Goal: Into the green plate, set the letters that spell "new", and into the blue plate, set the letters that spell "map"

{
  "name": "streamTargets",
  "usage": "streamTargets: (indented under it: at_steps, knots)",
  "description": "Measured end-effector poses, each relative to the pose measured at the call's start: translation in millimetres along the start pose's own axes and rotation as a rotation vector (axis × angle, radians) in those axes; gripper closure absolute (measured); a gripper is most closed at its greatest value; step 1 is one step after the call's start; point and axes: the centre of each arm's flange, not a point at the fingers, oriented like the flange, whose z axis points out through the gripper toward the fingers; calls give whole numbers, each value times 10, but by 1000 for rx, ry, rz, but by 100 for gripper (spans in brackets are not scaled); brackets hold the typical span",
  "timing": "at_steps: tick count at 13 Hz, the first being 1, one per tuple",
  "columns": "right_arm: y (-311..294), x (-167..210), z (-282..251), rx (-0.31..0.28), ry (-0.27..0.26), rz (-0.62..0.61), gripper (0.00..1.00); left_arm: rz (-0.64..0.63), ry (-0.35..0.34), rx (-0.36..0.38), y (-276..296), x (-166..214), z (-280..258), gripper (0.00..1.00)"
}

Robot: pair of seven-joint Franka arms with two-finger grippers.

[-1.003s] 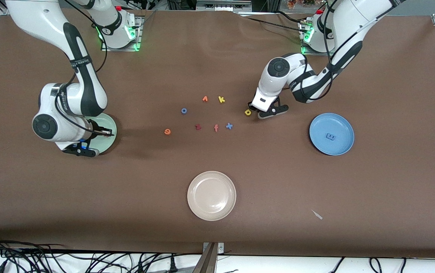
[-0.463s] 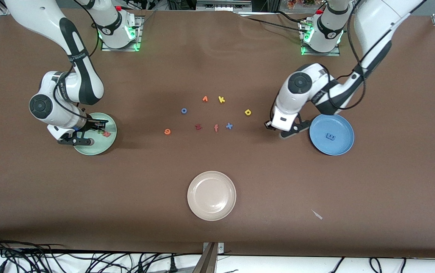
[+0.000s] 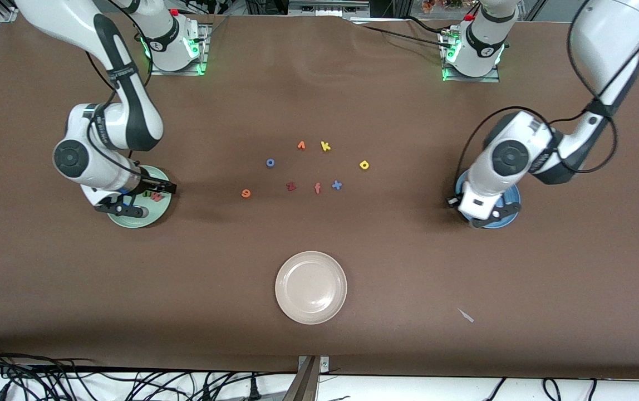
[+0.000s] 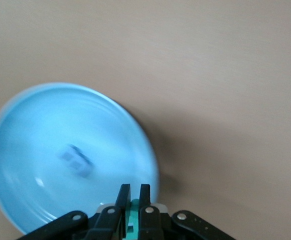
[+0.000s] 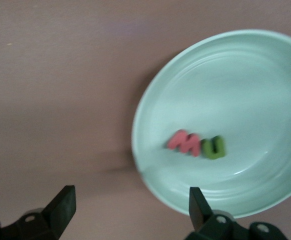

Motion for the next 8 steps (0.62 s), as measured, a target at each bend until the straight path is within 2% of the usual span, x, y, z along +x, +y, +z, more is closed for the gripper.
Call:
streamTargets:
  at_steps: [2,4,5,8]
  knots:
    - [-454,-146,26,24,25,89,0,38,-34,9,-284,127,168,89]
    - [-882,-297,135,50,57,173,0,54,-69,3,-295,114,333,89]
    - [-1061,-366,229,59,72,211,0,59,-80,-1,-267,94,384,82]
    - [-1436,-528,500,74,102,299,0,69,-78,-10,-192,71,358,50]
